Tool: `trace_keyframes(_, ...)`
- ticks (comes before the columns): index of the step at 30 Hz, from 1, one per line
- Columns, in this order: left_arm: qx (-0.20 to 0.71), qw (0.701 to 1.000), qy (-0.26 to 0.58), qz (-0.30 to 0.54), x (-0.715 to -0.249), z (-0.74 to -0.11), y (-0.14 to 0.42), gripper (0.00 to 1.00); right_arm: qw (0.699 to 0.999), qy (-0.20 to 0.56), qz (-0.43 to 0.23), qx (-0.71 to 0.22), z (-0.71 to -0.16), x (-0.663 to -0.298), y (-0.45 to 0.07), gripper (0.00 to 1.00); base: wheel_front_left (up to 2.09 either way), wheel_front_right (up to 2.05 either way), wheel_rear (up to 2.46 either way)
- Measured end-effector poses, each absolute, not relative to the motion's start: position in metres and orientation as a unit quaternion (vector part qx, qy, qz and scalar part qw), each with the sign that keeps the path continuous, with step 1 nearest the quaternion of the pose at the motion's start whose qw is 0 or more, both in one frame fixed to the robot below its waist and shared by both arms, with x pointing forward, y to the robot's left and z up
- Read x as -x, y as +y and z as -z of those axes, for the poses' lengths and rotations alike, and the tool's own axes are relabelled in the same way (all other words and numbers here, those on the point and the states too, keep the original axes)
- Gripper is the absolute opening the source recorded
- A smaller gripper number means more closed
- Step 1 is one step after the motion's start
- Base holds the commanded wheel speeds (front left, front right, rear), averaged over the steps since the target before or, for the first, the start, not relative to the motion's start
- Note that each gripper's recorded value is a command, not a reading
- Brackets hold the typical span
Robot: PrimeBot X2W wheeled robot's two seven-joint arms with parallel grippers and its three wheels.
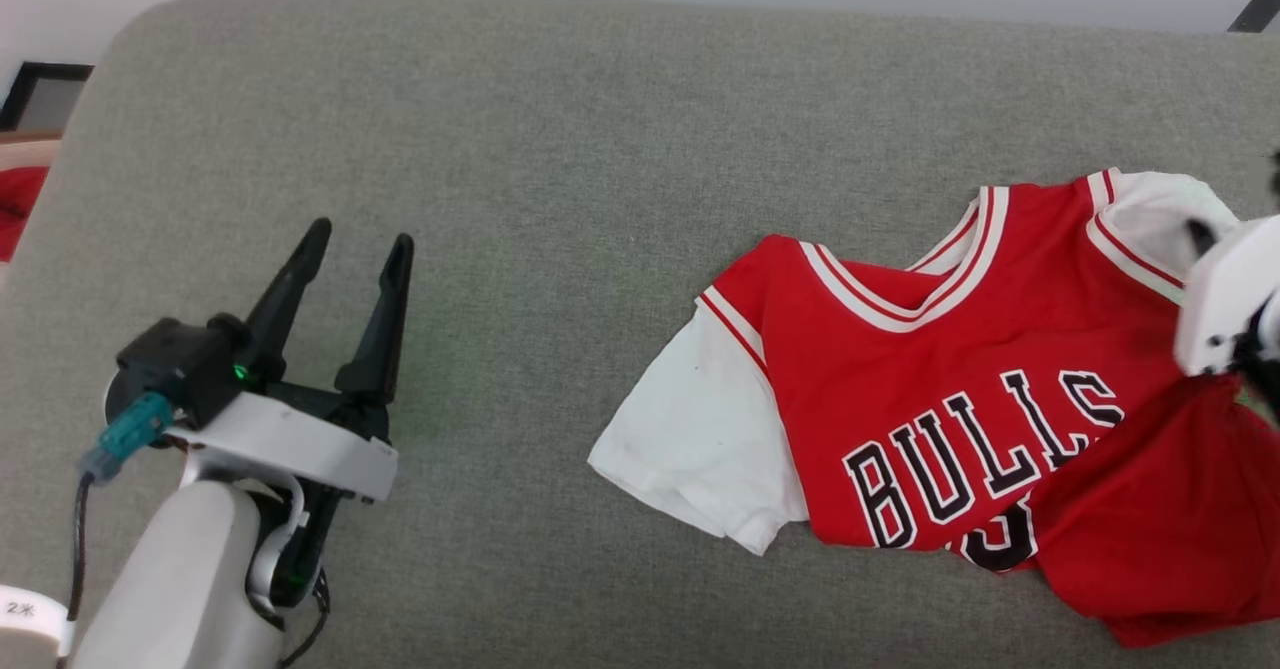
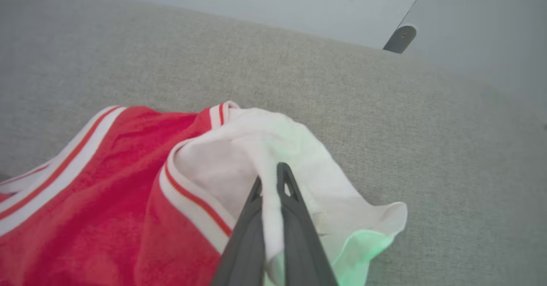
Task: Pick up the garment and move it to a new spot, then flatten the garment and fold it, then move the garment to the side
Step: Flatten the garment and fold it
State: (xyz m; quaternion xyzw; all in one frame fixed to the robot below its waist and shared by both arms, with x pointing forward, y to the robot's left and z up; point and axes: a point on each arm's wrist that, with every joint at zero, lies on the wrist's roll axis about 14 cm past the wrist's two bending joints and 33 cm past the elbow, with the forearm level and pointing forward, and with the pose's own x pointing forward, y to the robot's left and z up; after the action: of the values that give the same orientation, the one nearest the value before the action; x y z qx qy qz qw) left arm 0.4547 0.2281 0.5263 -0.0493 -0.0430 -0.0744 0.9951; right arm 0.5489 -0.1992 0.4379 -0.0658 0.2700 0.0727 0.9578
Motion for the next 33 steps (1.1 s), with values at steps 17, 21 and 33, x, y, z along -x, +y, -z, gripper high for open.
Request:
trace_keyframes(17, 0.046, 0.995, -0.051, 0.067, -0.45, -0.53, 0.232, 1.0, 0.945, 0.312, 0.092, 0.027, -0.427, -0.524, -0.309, 0.0, 0.0, 0.0, 0.0)
trace_keyframes(21, 0.045, 0.995, -0.05, 0.068, -0.45, -0.529, 0.232, 1.0, 0.943, 0.316, 0.098, 0.018, -0.421, -0.519, -0.305, 0.48, 0.0, 0.0, 0.0)
trace_keyframes(33, 0.037, 0.994, -0.057, 0.088, -0.449, -0.54, 0.225, 1.0, 0.962, 0.263, 0.065, 0.024, -0.449, -0.513, -0.278, 1.0, 0.0, 0.0, 0.0)
